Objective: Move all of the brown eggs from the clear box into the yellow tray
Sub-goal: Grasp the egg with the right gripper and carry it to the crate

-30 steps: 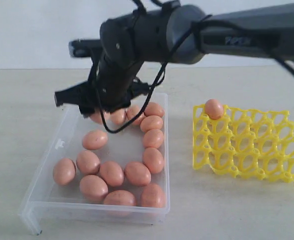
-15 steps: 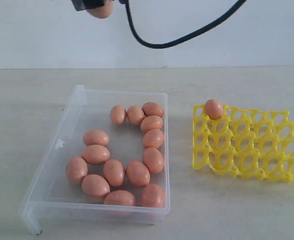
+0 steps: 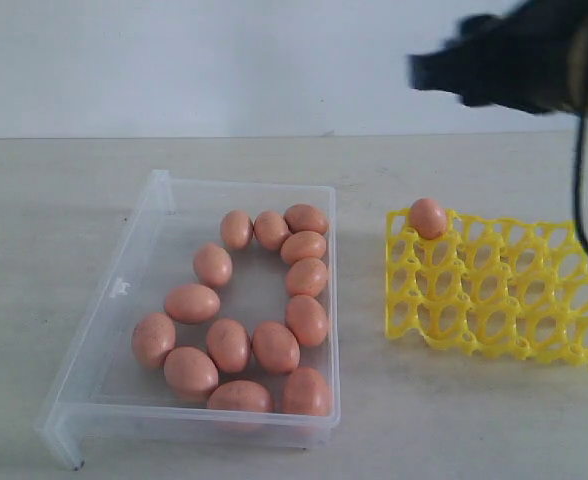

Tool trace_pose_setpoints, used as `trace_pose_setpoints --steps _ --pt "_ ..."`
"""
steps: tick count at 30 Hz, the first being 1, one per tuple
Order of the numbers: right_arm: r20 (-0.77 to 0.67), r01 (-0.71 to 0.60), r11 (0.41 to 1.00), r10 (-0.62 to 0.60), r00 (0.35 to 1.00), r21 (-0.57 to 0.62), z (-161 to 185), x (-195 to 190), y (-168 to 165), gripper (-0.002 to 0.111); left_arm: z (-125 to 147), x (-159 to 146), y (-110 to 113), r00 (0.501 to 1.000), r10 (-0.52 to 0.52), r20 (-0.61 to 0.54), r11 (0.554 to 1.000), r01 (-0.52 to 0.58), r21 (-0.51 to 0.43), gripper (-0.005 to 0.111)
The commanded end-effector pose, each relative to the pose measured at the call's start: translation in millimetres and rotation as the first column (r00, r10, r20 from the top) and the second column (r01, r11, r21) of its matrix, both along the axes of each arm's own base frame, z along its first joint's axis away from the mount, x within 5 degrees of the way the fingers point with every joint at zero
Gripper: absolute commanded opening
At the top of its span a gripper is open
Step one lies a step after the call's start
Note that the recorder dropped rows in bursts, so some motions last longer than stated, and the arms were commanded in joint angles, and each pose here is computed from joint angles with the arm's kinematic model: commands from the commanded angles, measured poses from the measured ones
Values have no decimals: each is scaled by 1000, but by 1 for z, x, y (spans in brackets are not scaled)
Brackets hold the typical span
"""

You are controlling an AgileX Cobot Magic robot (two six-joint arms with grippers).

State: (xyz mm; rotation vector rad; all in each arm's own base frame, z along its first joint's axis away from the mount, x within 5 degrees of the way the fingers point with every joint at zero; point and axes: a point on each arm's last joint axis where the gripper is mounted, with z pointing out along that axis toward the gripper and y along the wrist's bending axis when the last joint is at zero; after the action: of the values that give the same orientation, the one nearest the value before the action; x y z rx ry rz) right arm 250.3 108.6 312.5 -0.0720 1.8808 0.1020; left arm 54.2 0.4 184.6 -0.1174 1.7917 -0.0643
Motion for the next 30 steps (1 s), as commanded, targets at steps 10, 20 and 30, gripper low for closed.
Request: trace_pose_setpoints --steps 10,20,30 --pt "-88 332 931 -322 943 150 -21 80 -106 0 1 0 0 1000 -2 8 1000 2 -2 -4" --pt "40 -652 702 671 740 286 -18 142 -50 0 1 0 0 1000 -2 8 1000 2 -2 -4" --pt "421 -613 494 451 787 617 -35 151 -71 0 1 0 0 1000 -2 8 1000 2 -2 -4"
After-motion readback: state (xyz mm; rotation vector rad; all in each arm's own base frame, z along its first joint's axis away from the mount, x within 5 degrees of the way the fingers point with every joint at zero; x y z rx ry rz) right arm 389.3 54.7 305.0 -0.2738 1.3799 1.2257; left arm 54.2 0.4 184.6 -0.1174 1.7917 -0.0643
